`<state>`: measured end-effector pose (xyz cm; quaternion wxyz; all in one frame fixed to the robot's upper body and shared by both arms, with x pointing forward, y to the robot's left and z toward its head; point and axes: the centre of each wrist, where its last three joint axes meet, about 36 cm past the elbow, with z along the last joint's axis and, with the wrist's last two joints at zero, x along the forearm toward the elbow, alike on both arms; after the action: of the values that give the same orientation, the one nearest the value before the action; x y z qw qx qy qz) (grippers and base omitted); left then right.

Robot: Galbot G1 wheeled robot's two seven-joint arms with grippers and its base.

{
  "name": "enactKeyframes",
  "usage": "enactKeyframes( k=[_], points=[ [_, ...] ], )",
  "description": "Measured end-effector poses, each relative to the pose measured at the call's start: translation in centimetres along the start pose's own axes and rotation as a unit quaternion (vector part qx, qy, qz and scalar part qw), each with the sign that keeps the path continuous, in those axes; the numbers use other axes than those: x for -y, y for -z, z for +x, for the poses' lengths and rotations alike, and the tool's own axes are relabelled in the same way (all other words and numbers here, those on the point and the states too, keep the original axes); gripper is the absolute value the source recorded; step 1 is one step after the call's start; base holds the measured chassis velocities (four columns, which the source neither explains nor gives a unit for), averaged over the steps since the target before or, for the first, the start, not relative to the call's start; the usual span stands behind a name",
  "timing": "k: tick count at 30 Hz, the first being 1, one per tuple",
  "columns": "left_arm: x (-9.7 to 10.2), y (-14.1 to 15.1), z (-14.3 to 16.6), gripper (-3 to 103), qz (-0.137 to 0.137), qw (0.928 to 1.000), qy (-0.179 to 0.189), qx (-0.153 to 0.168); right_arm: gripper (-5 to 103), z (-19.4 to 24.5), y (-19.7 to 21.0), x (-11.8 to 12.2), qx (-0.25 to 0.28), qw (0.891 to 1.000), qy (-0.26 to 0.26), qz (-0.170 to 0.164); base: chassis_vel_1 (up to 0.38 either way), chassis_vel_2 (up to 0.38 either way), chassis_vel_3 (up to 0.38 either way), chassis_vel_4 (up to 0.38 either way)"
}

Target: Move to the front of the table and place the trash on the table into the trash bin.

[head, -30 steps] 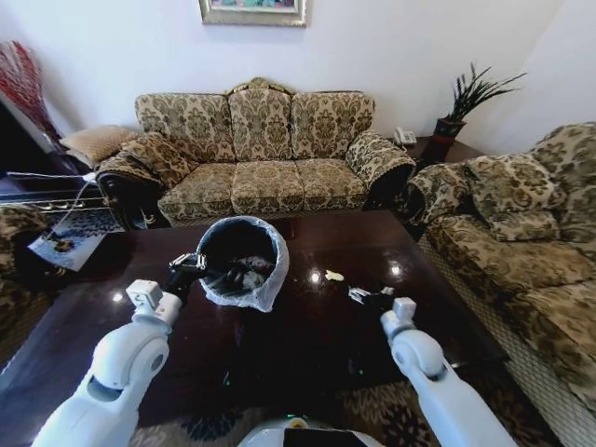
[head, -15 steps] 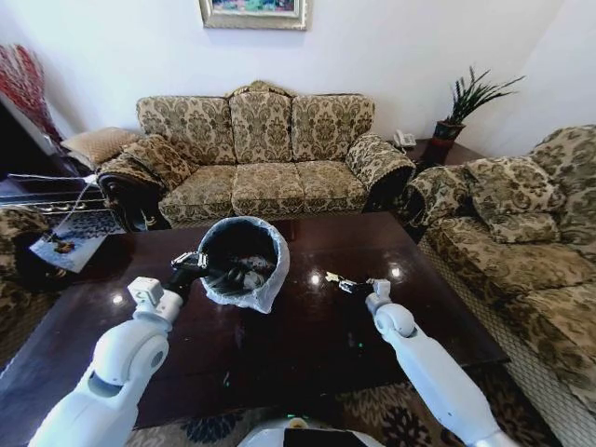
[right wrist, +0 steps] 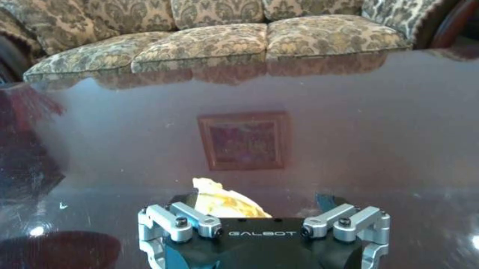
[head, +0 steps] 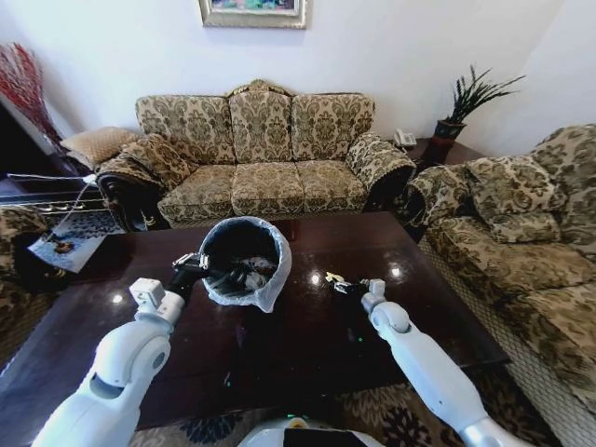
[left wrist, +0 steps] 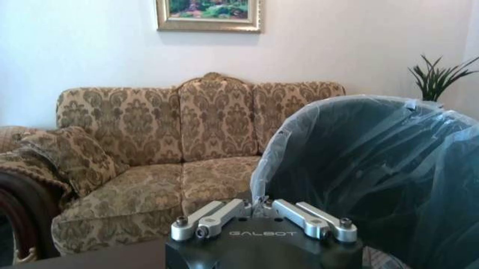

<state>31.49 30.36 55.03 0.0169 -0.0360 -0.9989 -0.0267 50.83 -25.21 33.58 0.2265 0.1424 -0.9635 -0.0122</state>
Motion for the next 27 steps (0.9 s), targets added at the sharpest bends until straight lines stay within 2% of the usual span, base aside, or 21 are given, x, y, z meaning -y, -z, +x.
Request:
enactKeyframes(
  k=[3,7,8,9,11,12,13,15,16,18,20,23,24,27],
  points=[
    [0.0,0.0,0.0,1,0.000,1.0000,0.000,-0.001,103,-0.6,0.3,-0.3,0.000,1.000,0.004,0.004,0.000,0.000,0.000,0.000],
    [0.0,0.0,0.1,1,-0.001,1.0000,0.002,-0.002,89,-1.8,0.6,-1.1,-0.005,1.000,0.011,0.017,0.000,0.000,0.000,0.000],
    [0.0,0.0,0.1,1,-0.001,1.0000,0.002,-0.002,89,-1.8,0.6,-1.1,-0.005,1.000,0.011,0.017,0.000,0.000,0.000,0.000],
    [-0.1,0.1,0.1,1,-0.003,1.0000,0.002,-0.002,84,-1.8,0.5,-1.2,-0.011,1.000,0.011,0.020,0.000,0.000,0.000,0.000],
    [-0.1,0.1,0.0,1,-0.004,1.0000,0.002,-0.002,84,-1.9,0.4,-1.2,-0.013,1.000,0.011,0.021,0.000,0.000,0.000,0.000],
    [-0.2,0.1,0.0,1,-0.005,1.0000,0.002,-0.002,72,-1.9,0.2,-1.3,-0.017,1.000,0.011,0.024,0.000,0.000,0.000,0.000],
    [-0.2,0.1,-0.1,1,-0.005,1.0000,0.002,-0.002,72,-1.9,0.0,-1.3,-0.019,0.999,0.010,0.025,0.000,0.000,0.000,0.000],
    [-0.3,0.1,-0.2,1,-0.005,1.0000,0.002,-0.003,61,-1.9,-0.4,-1.2,-0.023,0.999,0.009,0.029,0.000,0.000,0.000,0.000],
    [-0.3,0.1,-0.2,1,-0.005,1.0000,0.002,-0.003,61,-1.9,-0.4,-1.2,-0.023,0.999,0.009,0.029,0.000,0.000,0.000,0.000],
    [-0.4,0.0,-0.3,1,-0.006,1.0000,0.002,-0.004,51,-2.0,-0.7,-1.3,-0.025,0.999,0.008,0.032,0.000,0.000,0.000,0.000],
    [-0.4,0.0,-0.4,1,-0.006,1.0000,0.002,-0.005,51,-2.0,-0.7,-1.3,-0.025,0.999,0.007,0.032,0.000,0.000,0.000,0.000],
    [-0.5,-0.1,-0.5,1,-0.007,1.0000,0.001,-0.006,34,-2.1,-0.9,-1.6,-0.026,0.999,0.008,0.031,0.000,0.000,0.000,0.000],
    [-0.5,-0.1,-0.5,1,-0.007,1.0000,0.001,-0.006,34,-2.1,-0.9,-1.6,-0.026,0.999,0.008,0.031,0.000,0.000,0.000,0.000],
    [-0.6,-0.2,-0.6,1,-0.006,1.0000,0.001,-0.005,18,-1.8,-1.3,-2.1,-0.025,0.999,0.009,0.034,0.000,0.000,0.000,0.000]
  ],
)
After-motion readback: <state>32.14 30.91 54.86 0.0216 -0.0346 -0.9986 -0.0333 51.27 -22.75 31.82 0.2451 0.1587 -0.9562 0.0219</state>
